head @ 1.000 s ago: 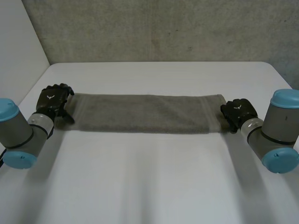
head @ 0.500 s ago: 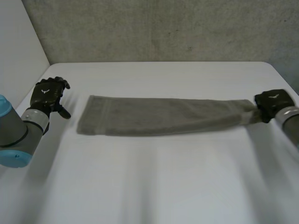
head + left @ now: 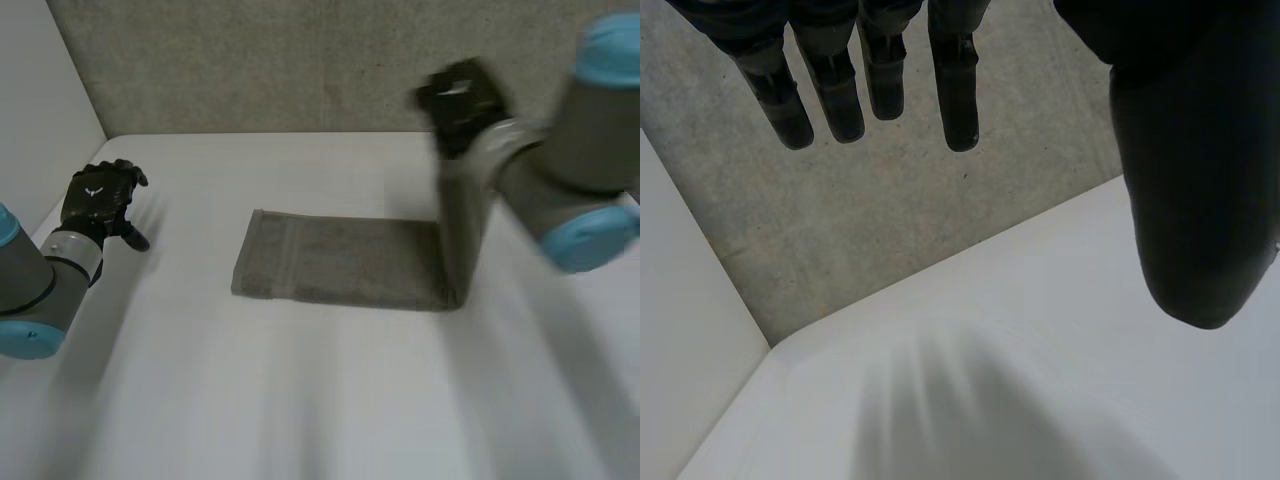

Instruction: Fold the towel.

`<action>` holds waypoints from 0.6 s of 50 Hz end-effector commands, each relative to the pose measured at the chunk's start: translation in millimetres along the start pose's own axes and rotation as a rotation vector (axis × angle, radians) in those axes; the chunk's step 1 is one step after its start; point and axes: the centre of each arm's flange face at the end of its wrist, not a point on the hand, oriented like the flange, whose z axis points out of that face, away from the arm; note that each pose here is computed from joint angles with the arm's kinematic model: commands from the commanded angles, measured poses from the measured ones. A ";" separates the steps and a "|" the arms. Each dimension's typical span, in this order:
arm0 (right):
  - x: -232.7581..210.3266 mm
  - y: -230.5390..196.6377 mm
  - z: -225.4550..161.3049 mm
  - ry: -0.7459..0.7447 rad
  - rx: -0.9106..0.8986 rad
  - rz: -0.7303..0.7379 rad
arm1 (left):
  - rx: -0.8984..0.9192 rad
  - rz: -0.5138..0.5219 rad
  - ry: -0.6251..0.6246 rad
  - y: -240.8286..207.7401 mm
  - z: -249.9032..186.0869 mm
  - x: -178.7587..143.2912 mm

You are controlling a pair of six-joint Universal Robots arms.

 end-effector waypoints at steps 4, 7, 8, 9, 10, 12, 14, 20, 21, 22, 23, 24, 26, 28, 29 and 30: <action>-168.7 -38.5 -15.4 -0.294 0.143 -0.018 | -0.001 0.000 0.002 -1.4 -2.6 0.6; -185.6 -20.7 -12.9 -0.284 0.087 -0.071 | 0.001 0.002 0.003 -2.0 -2.6 0.7; -187.1 -15.4 -12.3 -0.261 0.061 -0.101 | 0.001 0.002 0.003 -2.0 -2.6 0.7; -186.3 -11.9 -13.0 -0.239 0.037 -0.128 | -0.001 0.001 0.002 -1.6 -2.9 0.7; -186.3 -11.9 -13.0 -0.239 0.037 -0.128 | -0.001 0.001 0.002 -1.6 -3.0 0.7; -180.9 -8.6 -12.6 -0.222 0.015 -0.139 | -0.001 0.001 0.003 -1.6 -3.0 0.8; -167.0 -2.8 -15.5 -0.197 -0.032 -0.135 | 0.000 0.001 0.006 -1.5 -2.7 1.5; -126.0 16.3 -27.8 -0.169 -0.129 -0.122 | -0.003 0.004 0.010 -0.3 -2.7 2.0; -113.8 26.4 -34.6 -0.161 -0.169 -0.108 | -0.003 0.004 0.010 -0.3 -2.7 2.0; -105.0 35.8 -40.6 -0.154 -0.203 -0.080 | -0.003 0.004 0.011 -0.4 -2.8 2.6; -104.9 35.9 -40.7 -0.154 -0.204 -0.080 | -0.003 0.003 0.019 -0.2 -3.2 5.5; -97.4 46.8 -45.2 -0.148 -0.234 -0.046 | -0.003 0.003 0.019 -0.2 -3.2 5.5; -90.1 56.8 -49.6 -0.140 -0.258 -0.002 | 0.000 0.003 0.049 -1.1 -4.9 16.0; -83.7 67.1 -53.9 -0.137 -0.279 0.045 | -0.004 0.002 0.065 -0.7 -6.5 22.2; -78.8 76.1 -57.4 -0.138 -0.296 0.093 | -0.004 0.002 0.066 -0.7 -6.5 22.3; -75.4 84.8 -61.0 -0.142 -0.312 0.137 | -0.006 0.001 0.084 -1.4 -8.9 29.7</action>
